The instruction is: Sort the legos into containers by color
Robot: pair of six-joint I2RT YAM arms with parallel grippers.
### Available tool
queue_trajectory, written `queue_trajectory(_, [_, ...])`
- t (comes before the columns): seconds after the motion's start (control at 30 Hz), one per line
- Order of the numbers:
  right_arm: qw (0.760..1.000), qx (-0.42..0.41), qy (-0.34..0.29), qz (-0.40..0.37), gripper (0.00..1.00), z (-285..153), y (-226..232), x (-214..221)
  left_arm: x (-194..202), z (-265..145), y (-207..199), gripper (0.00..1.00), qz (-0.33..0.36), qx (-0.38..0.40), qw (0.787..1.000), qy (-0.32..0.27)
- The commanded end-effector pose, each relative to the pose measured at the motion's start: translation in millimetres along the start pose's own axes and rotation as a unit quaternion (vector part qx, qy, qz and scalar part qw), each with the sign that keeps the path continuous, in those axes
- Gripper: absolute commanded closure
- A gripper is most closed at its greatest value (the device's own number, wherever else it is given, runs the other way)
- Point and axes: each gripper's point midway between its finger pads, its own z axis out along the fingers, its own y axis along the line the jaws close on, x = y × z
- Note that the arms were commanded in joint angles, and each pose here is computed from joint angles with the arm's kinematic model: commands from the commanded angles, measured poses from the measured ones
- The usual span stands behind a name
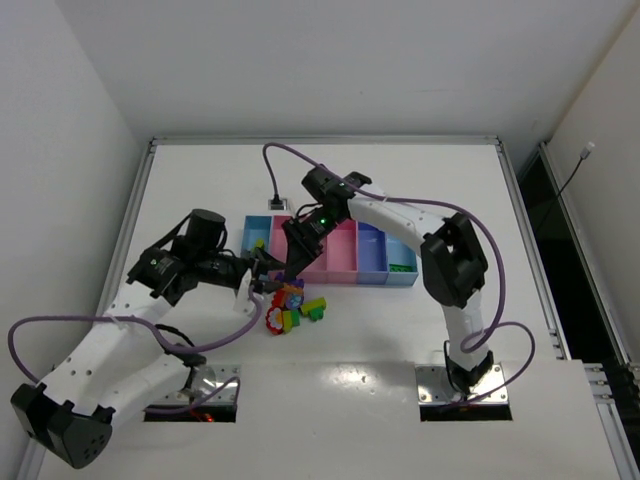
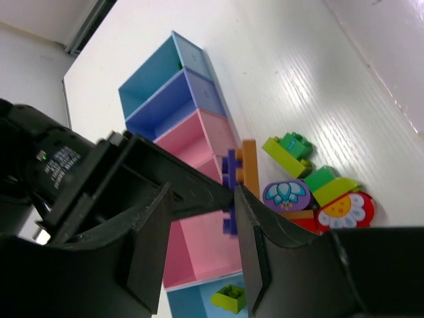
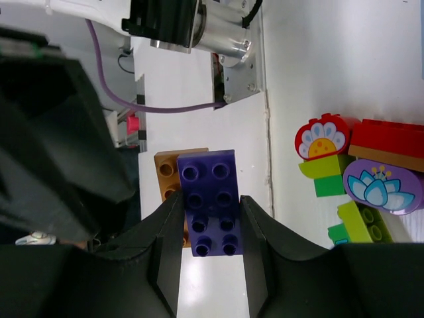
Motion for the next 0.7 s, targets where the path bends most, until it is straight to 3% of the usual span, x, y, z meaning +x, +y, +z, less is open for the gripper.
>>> queue_trajectory(0.0, [0.999, -0.029, -0.012, -0.018, 1.00, 2, 11, -15, -16, 2, 18, 0.52, -0.002, -0.028, 0.999, -0.017])
queue_trajectory(0.67, [0.999, -0.033, -0.033, -0.015, 1.00, -15, 5, -21, -10, 17, -9, 0.46, 0.006, 0.032, 0.999, -0.002])
